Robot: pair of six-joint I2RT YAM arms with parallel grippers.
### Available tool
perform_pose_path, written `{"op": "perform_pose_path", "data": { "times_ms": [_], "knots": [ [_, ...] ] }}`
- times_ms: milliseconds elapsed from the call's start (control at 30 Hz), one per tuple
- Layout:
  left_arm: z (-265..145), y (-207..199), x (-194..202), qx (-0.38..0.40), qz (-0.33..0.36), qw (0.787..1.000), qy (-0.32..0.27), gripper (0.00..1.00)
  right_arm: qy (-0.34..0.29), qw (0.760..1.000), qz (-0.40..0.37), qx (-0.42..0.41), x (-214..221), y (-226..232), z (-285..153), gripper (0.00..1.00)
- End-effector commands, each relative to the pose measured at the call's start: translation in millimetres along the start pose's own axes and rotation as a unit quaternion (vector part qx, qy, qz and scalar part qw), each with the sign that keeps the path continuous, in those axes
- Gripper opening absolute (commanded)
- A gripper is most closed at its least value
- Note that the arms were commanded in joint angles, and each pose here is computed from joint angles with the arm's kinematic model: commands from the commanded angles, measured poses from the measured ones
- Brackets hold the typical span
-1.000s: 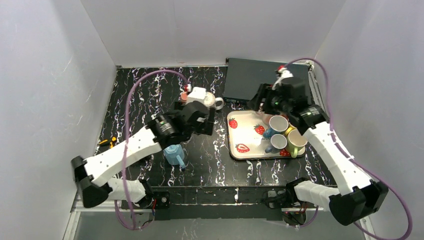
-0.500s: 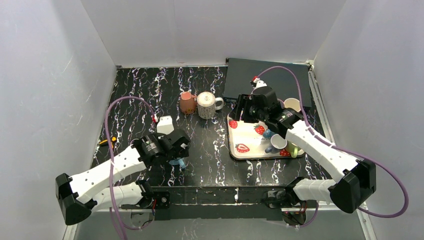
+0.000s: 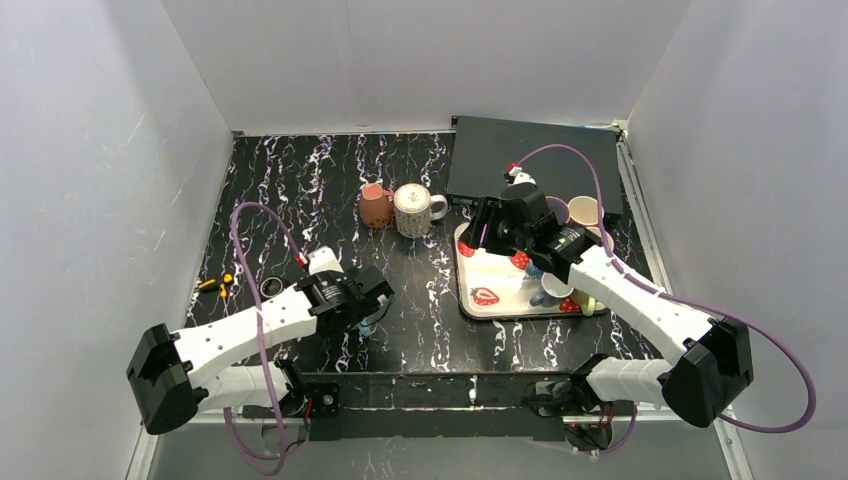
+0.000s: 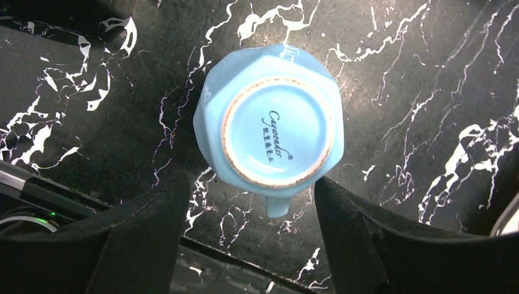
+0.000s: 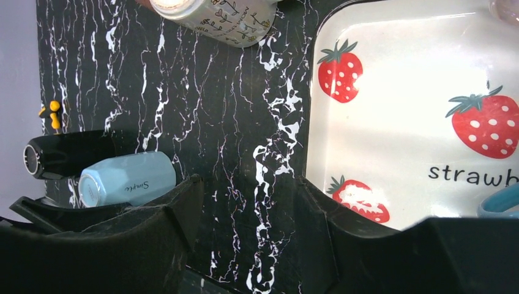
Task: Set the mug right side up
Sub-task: Turn over the cup at the center of the board.
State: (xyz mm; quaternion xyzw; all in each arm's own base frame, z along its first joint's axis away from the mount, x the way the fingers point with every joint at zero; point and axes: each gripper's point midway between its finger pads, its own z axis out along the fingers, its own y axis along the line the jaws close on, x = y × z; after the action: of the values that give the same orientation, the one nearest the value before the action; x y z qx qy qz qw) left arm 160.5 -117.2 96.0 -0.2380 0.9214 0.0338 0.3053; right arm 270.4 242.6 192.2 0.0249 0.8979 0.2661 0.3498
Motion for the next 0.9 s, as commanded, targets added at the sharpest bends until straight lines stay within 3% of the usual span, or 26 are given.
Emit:
{"op": "perform_pose_path", "data": {
  "times_ms": [0, 133, 300, 467, 633, 700, 867],
  "knots": [
    [7, 6, -14, -0.032, -0.036, 0.998, -0.041, 0.71, -0.029, 0.999, 0.016, 0.001, -10, 2, -9, 0.62],
    [14, 8, -11, -0.039, -0.044, 0.998, -0.036, 0.67, -0.028, 0.999, 0.015, 0.004, -12, 3, -9, 0.62],
    [27, 7, -3, -0.035, -0.051, 0.998, -0.012, 0.48, -0.026, 1.000, 0.014, 0.008, -12, 2, -9, 0.62],
    [39, 8, 4, -0.037, -0.056, 0.998, 0.021, 0.36, -0.024, 0.999, 0.018, 0.009, -12, 3, -7, 0.62],
    [44, 4, 5, -0.021, -0.058, 0.997, 0.036, 0.15, -0.026, 0.999, 0.019, 0.010, -11, 4, -7, 0.62],
    [43, 2, 4, -0.017, -0.055, 0.998, 0.036, 0.02, -0.025, 0.999, 0.019, 0.011, -12, 5, -6, 0.62],
    [34, -13, -7, 0.028, -0.035, 0.999, 0.025, 0.00, -0.025, 1.000, 0.016, 0.010, -14, 8, -5, 0.62]
  ]
}}
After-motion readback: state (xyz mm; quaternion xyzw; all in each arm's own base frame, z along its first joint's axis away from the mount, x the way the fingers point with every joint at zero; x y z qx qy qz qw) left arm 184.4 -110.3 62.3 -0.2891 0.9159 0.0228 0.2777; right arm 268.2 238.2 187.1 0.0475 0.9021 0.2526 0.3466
